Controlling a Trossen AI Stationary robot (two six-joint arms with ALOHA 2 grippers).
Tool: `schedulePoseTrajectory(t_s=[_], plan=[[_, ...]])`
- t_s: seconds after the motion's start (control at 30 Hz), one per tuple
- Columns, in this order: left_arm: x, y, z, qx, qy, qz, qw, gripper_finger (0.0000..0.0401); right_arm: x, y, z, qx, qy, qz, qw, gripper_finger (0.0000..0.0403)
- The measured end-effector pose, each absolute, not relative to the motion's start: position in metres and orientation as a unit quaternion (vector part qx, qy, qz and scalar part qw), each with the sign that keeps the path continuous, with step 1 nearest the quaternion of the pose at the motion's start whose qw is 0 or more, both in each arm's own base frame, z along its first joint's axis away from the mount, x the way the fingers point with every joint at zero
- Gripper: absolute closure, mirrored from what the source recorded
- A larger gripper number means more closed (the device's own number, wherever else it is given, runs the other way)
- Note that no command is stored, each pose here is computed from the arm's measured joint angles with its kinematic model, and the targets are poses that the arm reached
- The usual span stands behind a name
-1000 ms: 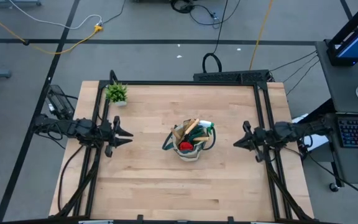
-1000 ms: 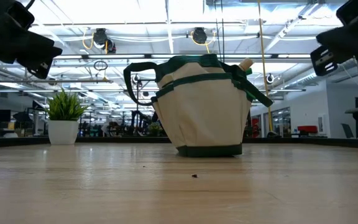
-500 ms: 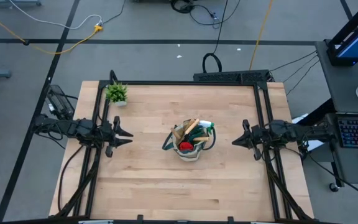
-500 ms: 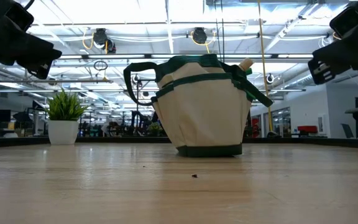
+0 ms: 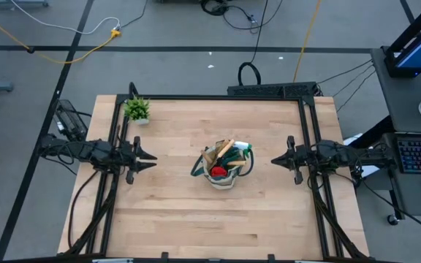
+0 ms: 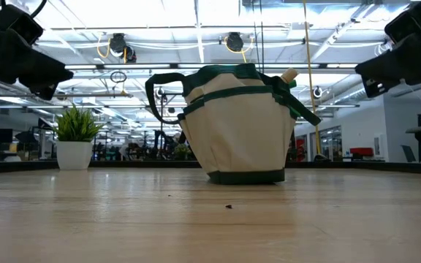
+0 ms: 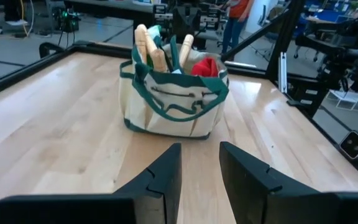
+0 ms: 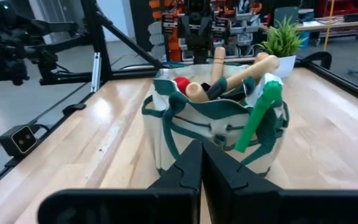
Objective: Pick & Place Garden tools in Gardening bag
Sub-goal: Return to Home Position
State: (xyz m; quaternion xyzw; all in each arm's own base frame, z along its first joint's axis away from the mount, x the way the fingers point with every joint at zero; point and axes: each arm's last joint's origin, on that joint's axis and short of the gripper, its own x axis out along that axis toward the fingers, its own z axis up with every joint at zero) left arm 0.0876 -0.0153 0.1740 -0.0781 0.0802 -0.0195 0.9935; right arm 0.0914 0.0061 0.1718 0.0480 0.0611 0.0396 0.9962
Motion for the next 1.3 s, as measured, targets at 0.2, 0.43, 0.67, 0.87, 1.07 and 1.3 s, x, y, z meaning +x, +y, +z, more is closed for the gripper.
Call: schedulePoseTrajectory(t_s=[0.2, 0.43, 0.67, 0.87, 1.07, 1.3], plan=[[0.0877, -0.0153, 0.174, -0.079, 0.08, -0.019, 0.994, 0.0288, 0.0923, 0.0062, 0.1733, 0.047, 0.046, 0.04, 0.997, 0.0403], [0.0877, -0.0153, 0.1741, -0.079, 0.08, -0.019, 0.993, 0.0288, 0.093, 0.0062, 0.1761, 0.047, 0.025, 0.042, 0.998, 0.0403], [0.0877, -0.0153, 0.1741, -0.079, 0.079, -0.02, 0.993, 0.0288, 0.093, 0.0062, 0.1761, 0.047, 0.025, 0.042, 0.998, 0.0403], [0.0877, -0.0153, 0.1741, -0.079, 0.079, -0.02, 0.993, 0.0288, 0.093, 0.0062, 0.1763, 0.047, 0.024, 0.042, 0.998, 0.0403], [0.0877, -0.0153, 0.1741, -0.079, 0.079, -0.02, 0.994, 0.0288, 0.093, 0.0062, 0.1765, 0.048, 0.023, 0.042, 0.998, 0.0403], [0.0877, -0.0153, 0.1741, -0.079, 0.079, -0.019, 0.994, 0.0288, 0.0929, 0.0062, 0.177, 0.048, 0.022, 0.042, 0.998, 0.0403]])
